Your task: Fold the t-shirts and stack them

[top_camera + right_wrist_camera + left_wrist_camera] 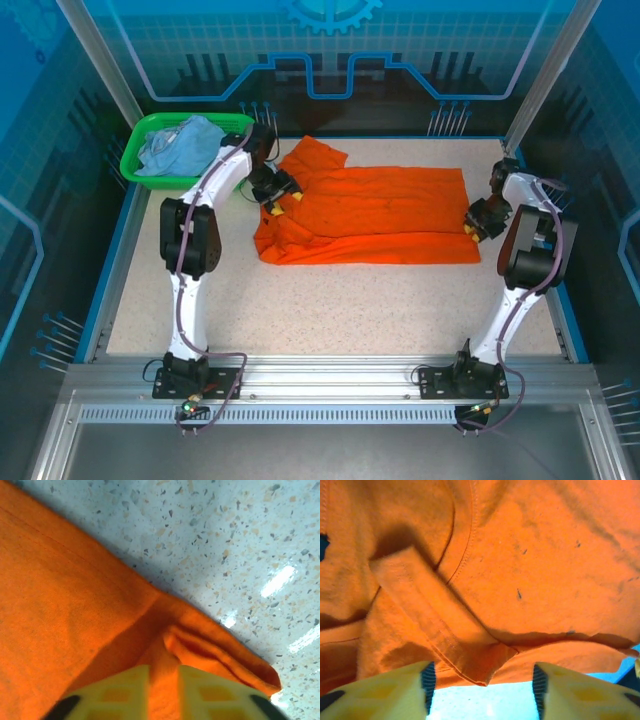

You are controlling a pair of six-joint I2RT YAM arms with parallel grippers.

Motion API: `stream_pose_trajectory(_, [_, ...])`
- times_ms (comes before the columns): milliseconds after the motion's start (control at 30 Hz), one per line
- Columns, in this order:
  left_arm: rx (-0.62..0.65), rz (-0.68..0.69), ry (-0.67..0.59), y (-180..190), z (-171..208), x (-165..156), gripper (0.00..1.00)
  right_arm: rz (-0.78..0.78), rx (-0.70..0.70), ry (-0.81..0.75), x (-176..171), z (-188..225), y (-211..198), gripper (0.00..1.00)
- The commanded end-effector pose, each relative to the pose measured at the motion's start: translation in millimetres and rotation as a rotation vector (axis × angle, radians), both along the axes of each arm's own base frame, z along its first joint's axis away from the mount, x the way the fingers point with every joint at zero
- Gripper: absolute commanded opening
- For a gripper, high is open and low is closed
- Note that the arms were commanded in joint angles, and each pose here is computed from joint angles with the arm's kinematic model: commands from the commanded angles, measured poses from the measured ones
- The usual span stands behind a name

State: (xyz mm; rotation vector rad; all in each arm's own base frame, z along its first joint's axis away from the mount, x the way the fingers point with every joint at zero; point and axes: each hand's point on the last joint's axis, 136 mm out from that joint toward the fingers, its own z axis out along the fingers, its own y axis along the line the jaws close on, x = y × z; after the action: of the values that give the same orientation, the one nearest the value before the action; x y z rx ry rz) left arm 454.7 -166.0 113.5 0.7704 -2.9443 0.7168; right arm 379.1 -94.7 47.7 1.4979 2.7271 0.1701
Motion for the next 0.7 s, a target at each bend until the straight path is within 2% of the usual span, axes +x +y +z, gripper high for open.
stream_pose_trajectory(0, [0.107,-0.009,-0.04,25.6,28.5,-6.7,0.74,-0.027,0.0,-0.021,-0.6,19.1,-5.2,0.4])
stream_pose_trajectory(33, [0.137,-0.004,-0.058,35.0,35.1,-10.8,0.92,-0.031,-0.002,-0.049,-1.7,25.2,-6.0,0.49])
stream_pose_trajectory(67, [0.154,0.009,-0.07,44.6,40.9,-17.3,0.99,-0.036,0.0,-0.086,-2.5,32.3,-5.9,0.56])
stream_pose_trajectory(133, [0.142,0.052,-0.06,59.9,42.7,-34.8,0.98,-0.028,0.014,-0.149,-5.7,41.8,0.1,0.61])
stream_pose_trajectory(200, [0.058,0.094,-0.056,62.6,40.0,-57.5,0.95,0.02,0.05,-0.227,-7.1,49.7,18.7,0.59])
stream_pose_trajectory(267, [-0.006,0.122,-0.044,61.5,32.7,-81.4,0.87,0.096,0.086,-0.268,-11.1,50.7,43.0,0.58])
stream_pose_trajectory(367, [-0.085,0.176,-0.035,60.9,18.3,-113.4,0.51,0.241,0.124,-0.285,-21.6,42.8,82.2,0.44])
stream_pose_trajectory(400, [-0.118,0.194,-0.038,59.3,12.8,-120.0,0.48,0.275,0.128,-0.285,-26.4,39.7,91.1,0.41])
stream_pose_trajectory(500, [-0.207,0.27,0.006,58.6,-7.5,-139.5,0.49,0.328,0.14,-0.278,-42.1,27.5,109.1,0.34])
stream_pose_trajectory(600, [-0.284,0.352,0.041,55.4,-23.7,-144.3,0.53,0.345,0.162,-0.268,-51.4,15.9,116.0,0.33])
stream_pose_trajectory(667, [-0.32,0.418,0.066,54.6,-31.5,-141.4,0.6,0.362,0.176,-0.248,-54.8,8.9,118.5,0.33])
